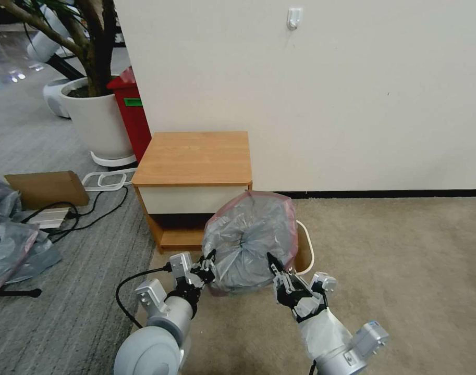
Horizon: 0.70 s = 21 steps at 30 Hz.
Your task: Pick up the garbage bag from the table and place it over the trash can.
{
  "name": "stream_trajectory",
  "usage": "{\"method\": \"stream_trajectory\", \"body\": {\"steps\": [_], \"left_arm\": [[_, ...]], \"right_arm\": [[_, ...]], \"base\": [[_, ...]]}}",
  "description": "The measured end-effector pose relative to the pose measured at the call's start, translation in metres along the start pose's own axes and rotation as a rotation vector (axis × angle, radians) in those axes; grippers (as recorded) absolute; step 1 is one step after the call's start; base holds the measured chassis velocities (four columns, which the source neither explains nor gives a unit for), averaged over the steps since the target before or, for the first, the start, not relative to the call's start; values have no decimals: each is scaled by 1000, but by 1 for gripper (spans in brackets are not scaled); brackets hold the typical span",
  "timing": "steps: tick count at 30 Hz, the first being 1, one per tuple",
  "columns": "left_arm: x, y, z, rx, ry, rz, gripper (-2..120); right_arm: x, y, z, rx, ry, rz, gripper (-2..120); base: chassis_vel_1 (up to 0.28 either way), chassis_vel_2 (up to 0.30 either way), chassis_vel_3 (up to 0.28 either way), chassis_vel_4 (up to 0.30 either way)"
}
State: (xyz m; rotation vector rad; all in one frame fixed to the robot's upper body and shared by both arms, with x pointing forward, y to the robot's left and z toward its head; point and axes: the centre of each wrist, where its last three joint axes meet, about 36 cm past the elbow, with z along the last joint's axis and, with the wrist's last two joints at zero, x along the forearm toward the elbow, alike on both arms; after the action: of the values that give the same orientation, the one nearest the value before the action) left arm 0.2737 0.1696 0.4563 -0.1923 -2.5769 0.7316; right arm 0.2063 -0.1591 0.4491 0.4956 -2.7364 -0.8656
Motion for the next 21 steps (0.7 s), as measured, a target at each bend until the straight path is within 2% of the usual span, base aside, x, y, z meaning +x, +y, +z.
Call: {"method": "stream_trajectory", "body": {"steps": [21], "left_arm": [[-7, 7, -9, 36, -3, -21, 9]], "right_arm": [[17, -12, -4, 38, -12, 58, 0]], "base": [[0, 0, 0, 0]]}}
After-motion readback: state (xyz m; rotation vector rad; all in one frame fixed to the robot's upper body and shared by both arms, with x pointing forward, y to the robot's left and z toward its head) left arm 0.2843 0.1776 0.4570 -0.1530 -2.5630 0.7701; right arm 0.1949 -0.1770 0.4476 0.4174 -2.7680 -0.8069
